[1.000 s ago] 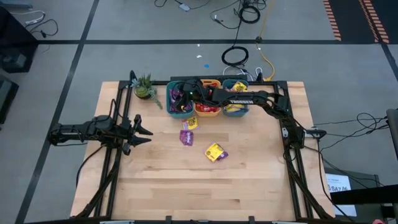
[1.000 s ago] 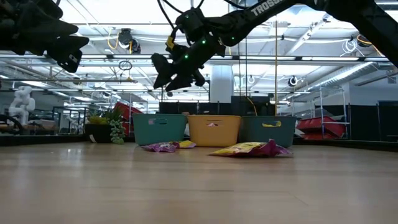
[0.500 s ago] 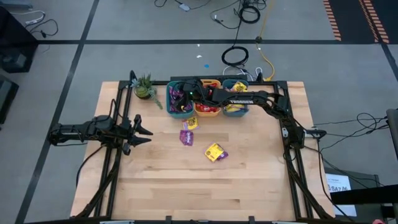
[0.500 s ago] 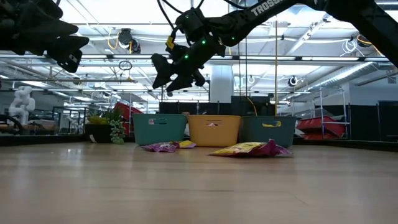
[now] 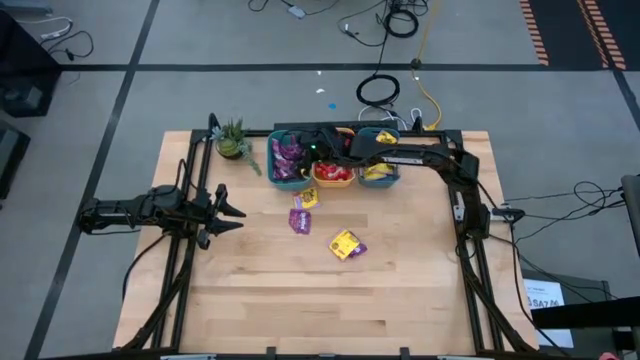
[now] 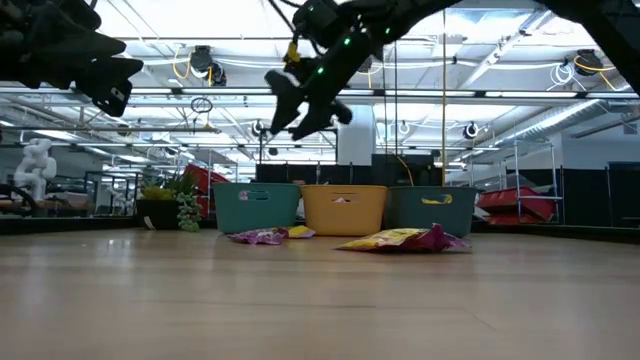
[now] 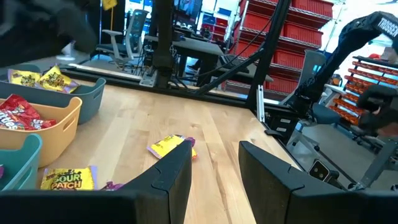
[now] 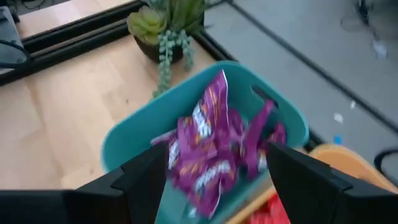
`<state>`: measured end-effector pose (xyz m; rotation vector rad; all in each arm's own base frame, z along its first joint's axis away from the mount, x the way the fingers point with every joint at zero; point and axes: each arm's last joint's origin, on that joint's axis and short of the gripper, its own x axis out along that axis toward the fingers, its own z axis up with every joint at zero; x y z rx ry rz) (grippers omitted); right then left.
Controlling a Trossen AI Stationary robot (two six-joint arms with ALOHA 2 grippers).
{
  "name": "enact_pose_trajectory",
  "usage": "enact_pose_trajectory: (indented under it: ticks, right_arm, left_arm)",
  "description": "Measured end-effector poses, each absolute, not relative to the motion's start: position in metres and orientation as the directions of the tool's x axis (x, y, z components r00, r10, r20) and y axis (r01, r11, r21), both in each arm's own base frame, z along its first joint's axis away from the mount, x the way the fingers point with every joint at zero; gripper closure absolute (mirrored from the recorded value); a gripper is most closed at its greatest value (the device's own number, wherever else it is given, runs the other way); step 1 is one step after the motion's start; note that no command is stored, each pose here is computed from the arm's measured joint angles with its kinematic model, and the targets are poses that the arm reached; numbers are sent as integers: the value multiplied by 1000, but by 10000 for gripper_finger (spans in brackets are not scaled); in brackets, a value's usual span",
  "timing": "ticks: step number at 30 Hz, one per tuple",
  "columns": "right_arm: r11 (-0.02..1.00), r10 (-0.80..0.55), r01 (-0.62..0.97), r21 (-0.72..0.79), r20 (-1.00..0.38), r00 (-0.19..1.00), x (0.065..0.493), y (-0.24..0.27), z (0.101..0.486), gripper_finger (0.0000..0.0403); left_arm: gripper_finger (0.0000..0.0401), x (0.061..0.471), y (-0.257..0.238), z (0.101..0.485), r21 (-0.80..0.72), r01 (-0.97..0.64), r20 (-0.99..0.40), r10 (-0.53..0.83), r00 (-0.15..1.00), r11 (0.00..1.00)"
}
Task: Sort candy
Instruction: Put the violet candy into the blue bin
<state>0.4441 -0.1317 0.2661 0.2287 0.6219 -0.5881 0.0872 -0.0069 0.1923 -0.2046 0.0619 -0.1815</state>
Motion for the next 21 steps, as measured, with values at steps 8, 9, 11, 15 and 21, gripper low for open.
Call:
enact_pose_trajectory:
  ticks: [8,9,11,15,21]
  right_arm:
    - [866,-361,499,-11,-706,610,428,-79,275,140]
    - [874,-349,485,-20,-721,599,426,-69,268,140]
    - [884,-322,468,-14,-743,586,424,-51,248,141]
    - [878,-265,469,93,-723,639,420,-16,206,154]
    - [916,-230,373,148,-569,790,421,28,162,176]
  left_arm:
    - [259,87,-7,192,-208,173,-43,-185,982,963]
    - [259,87,-7,192,-208,173,-43,-185,982,963]
    - [259,87,-7,192,-208,173,-43,-185,982,963]
    - [259,87,-7,192,-208,173,-42,-185,982,963]
    - [259,87,-7,192,-208,173,-43,-185,982,963]
